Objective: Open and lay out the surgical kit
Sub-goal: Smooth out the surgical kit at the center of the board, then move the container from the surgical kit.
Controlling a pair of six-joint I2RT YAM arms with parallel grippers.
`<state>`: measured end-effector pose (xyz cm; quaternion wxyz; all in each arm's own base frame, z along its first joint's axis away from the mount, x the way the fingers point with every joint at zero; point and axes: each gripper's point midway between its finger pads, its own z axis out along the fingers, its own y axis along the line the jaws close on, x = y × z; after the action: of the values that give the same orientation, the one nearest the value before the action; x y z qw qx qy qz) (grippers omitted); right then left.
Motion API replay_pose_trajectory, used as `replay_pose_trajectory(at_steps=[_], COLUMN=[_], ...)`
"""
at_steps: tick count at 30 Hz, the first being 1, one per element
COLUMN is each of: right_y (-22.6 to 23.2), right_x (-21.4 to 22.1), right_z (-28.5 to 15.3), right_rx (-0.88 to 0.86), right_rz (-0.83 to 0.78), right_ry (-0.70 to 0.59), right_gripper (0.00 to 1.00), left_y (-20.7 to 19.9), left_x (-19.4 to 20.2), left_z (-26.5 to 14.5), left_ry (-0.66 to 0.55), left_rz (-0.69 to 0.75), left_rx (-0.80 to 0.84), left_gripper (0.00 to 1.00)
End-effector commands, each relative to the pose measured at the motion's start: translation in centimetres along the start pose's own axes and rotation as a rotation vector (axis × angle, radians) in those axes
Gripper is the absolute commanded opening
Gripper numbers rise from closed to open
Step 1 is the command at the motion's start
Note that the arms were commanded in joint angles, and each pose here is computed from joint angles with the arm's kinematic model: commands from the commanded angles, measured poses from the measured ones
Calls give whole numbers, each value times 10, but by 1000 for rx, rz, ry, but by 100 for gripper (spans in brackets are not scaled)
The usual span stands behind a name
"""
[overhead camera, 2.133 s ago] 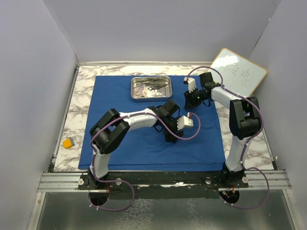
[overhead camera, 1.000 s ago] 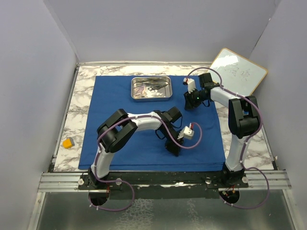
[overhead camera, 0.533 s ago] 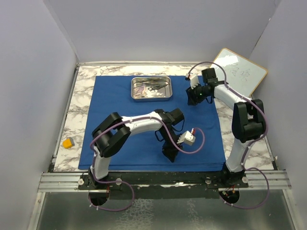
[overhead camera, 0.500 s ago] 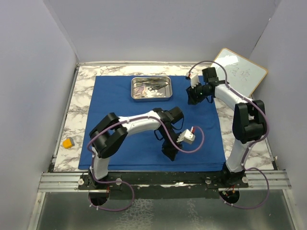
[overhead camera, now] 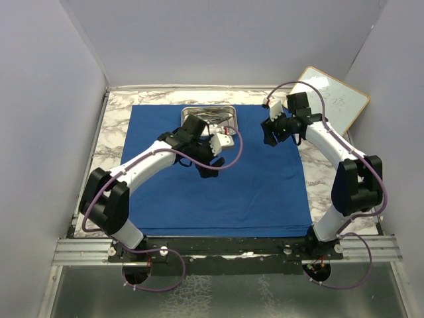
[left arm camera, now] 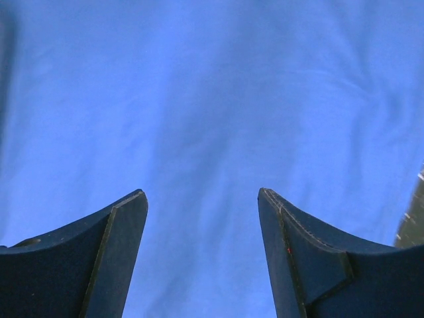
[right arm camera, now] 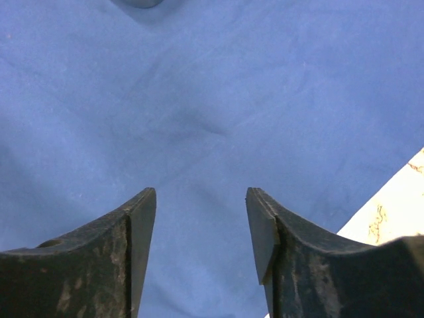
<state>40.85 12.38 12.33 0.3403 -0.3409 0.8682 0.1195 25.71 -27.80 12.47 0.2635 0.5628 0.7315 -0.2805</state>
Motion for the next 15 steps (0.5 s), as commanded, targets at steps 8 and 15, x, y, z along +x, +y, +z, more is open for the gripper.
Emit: replay_pose_trajectory(at_steps=[8,15], right_y=[-5,-42], right_x=[26,-22], right_z=[-24,-40], right_rx=[143,296], right_rz=[14,8], right_ry=[2,-86], right_gripper=[82,91], left_y=[154,197], left_x=[31,71], left_z=[-129,-187], left_ry=[-146,-182], left_rz=[-361,-495], left_rx=[-749,-1000], left_gripper=[95,99])
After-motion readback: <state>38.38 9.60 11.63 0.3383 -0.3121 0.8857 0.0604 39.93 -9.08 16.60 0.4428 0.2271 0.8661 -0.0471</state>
